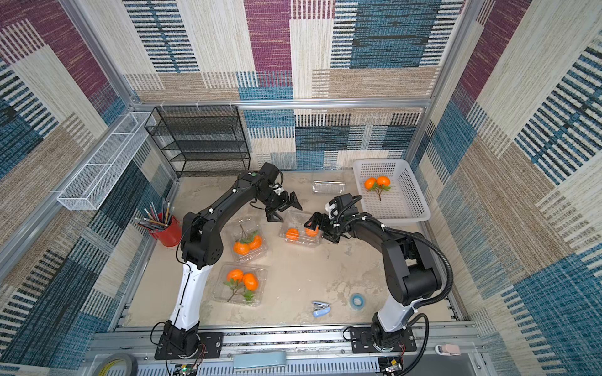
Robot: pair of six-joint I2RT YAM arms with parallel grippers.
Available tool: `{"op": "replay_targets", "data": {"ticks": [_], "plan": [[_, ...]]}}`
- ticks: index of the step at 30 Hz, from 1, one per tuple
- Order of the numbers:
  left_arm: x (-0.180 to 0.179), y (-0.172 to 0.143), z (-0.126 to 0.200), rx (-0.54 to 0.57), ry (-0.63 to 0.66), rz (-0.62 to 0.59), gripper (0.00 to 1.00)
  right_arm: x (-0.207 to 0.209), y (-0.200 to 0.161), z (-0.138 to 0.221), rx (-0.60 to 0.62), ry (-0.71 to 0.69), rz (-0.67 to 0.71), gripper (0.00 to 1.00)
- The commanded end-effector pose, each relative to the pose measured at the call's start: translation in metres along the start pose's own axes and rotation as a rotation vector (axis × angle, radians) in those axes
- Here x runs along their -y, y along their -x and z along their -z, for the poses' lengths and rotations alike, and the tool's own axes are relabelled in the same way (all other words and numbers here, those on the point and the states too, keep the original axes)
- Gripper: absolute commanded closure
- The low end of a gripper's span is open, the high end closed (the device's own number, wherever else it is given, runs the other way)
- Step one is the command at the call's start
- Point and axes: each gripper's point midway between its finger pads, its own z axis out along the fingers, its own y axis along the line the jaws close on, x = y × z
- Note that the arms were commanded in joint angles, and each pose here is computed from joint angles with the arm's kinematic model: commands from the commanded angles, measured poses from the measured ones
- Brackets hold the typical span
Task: Take oranges out of containers
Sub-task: Open the packing box at the center of the board.
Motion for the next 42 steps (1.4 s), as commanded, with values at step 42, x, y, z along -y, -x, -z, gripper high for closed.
{"op": "replay_targets", "data": {"ticks": [42], "plan": [[-0.007,-0.026,0.002,-0.043,-0.084,-0.041,0.01,-0.047,-0.010,0.038,0.063,0.450,0.078,0.01]]}}
